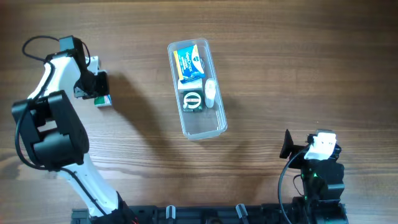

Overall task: Pack container
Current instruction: 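Grasp the white-green Panadol tube with the left gripper and lift, then carry the Panadol tube over the container and lower it inside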

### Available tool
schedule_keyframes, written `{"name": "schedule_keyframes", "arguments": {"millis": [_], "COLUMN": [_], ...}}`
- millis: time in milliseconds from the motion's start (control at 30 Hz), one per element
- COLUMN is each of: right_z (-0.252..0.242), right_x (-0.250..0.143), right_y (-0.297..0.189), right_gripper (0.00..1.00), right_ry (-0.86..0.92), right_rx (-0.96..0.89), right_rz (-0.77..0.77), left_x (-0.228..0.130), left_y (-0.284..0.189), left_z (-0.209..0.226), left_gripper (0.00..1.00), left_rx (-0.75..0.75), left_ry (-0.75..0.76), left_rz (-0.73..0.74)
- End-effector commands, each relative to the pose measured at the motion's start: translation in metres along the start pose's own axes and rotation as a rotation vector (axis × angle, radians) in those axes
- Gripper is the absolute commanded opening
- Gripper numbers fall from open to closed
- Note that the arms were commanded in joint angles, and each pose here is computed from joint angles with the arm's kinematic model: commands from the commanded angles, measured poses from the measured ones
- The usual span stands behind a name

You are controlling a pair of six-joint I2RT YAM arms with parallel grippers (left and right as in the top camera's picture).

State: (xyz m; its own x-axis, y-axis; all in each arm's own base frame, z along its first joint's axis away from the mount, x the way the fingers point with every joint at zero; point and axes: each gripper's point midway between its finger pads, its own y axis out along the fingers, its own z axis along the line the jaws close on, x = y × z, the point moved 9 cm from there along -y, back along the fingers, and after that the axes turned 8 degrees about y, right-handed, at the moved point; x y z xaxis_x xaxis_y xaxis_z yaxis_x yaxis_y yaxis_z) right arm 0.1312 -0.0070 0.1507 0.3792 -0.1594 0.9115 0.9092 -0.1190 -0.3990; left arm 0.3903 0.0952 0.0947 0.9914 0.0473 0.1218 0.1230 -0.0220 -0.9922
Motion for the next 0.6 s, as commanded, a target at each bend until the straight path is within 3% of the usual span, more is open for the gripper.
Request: {"name": "schedule_keyframes", "arguments": {"millis": [0, 300, 567], "right_z": [0.0, 0.0, 0.0], "right_x": [-0.001, -0.001, -0.001], "right_y": [0.0, 0.0, 0.0], "right_gripper": [1.0, 1.0, 1.0], "right_ry": [0.015, 0.015, 0.015], "right_rx": [0.006, 0.006, 0.006], "right_rz": [-0.003, -0.003, -0.003], "left_x": [0.012, 0.035, 0.029], "left_y": [-0.033, -0.096, -0.14], "left_z": [-0.009, -0.085, -0.168], "left_gripper": [0.33, 0.4, 0.4], "left_rx": [-0.005, -0.056, -0.15], "left_ry": [-0.06, 0.075, 0.171], "left_rz": [-0.132, -0.391, -0.528]}}
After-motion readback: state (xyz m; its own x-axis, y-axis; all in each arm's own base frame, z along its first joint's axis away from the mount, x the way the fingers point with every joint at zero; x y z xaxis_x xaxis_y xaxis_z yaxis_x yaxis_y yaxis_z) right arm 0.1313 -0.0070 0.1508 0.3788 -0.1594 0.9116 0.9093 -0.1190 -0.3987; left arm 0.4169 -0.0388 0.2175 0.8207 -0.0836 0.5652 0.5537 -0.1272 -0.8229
